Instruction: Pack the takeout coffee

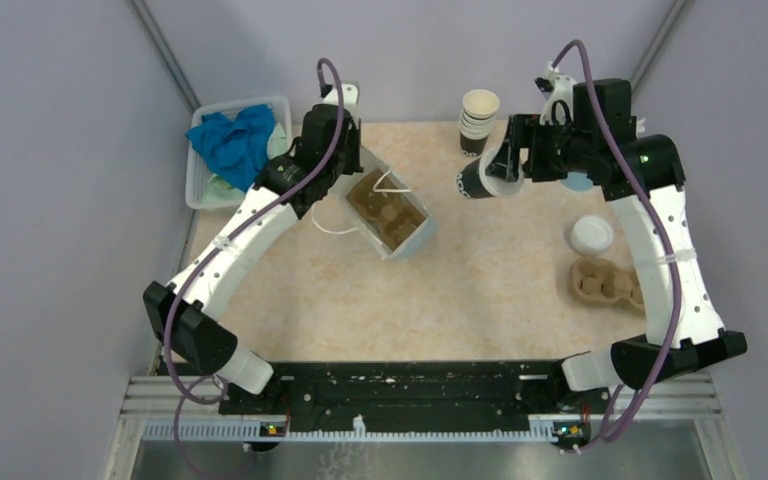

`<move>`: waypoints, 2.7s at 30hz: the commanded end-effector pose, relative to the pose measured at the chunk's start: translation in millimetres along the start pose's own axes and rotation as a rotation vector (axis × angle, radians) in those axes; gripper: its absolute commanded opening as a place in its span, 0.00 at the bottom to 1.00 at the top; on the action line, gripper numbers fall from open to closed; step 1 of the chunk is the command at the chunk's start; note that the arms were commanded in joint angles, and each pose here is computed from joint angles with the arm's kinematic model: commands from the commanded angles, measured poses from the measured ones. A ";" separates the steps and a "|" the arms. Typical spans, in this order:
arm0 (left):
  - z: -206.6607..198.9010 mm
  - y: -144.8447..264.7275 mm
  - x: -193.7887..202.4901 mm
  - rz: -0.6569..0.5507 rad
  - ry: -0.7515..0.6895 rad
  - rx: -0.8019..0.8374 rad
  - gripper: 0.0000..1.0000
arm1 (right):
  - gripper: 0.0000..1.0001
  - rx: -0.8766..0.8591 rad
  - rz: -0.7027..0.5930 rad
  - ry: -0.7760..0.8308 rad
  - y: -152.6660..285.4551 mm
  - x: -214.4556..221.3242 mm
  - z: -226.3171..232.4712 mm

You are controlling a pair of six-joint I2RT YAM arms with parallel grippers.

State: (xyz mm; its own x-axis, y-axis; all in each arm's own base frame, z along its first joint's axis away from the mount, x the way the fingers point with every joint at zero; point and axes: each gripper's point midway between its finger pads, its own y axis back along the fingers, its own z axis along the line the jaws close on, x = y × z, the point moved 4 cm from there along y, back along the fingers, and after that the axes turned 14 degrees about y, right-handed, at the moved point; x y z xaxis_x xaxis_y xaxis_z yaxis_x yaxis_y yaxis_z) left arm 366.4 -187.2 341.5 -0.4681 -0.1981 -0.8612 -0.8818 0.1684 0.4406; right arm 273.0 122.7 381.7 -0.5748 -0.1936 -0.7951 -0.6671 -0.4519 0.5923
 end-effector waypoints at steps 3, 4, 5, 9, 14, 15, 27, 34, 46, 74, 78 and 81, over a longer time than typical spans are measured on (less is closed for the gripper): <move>-5.7 10.8 -37.1 -0.318 0.072 0.135 0.00 | 0.71 -0.038 -0.069 0.091 11.7 -20.6 16.8; -3.8 10.9 -31.6 -0.318 0.084 0.145 0.00 | 0.71 -0.045 -0.069 0.101 10.7 -20.9 19.6; -3.3 12.2 -26.9 -0.314 0.098 0.157 0.00 | 0.71 -0.052 -0.068 0.109 9.7 -20.9 22.7; 7.0 26.4 -10.0 -0.319 0.164 0.172 0.00 | 0.71 -0.079 -0.084 0.155 13.4 -22.4 34.5; 25.1 38.9 2.6 -0.299 0.236 0.100 0.00 | 0.71 -0.119 -0.120 0.209 21.9 -26.6 48.4; 28.1 41.4 4.2 -0.290 0.253 0.085 0.00 | 0.71 -0.136 -0.131 0.219 23.6 -27.5 52.5; 45.2 59.2 35.8 -0.141 0.339 -0.005 0.00 | 0.68 -0.273 -0.212 0.337 39.2 -27.6 87.6; 53.5 69.4 52.7 -0.111 0.369 -0.005 0.00 | 0.67 -0.366 -0.226 0.395 49.6 -17.1 111.4; 48.4 80.1 61.0 -0.079 0.402 0.063 0.00 | 0.64 -0.400 -0.277 0.574 41.9 -11.2 128.5; 50.0 100.7 81.9 -0.081 0.300 0.212 0.00 | 0.62 -0.186 -0.131 1.041 -37.2 30.0 153.8; 44.4 97.3 76.0 -0.087 0.296 0.229 0.00 | 0.62 -0.134 -0.100 1.169 -54.1 43.0 164.0; 41.6 94.9 73.4 -0.088 0.285 0.236 0.00 | 0.62 -0.128 -0.086 1.203 -65.3 52.4 167.4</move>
State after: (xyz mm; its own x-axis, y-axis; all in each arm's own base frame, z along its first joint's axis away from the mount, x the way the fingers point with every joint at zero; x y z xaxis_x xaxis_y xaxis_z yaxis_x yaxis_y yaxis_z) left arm 241.4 -138.3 292.0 -0.4597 -0.4729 -0.7517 -0.8846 0.3187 0.3405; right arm 199.4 278.6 323.8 0.2614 -0.8007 -0.5389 -0.5333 -0.5852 0.6108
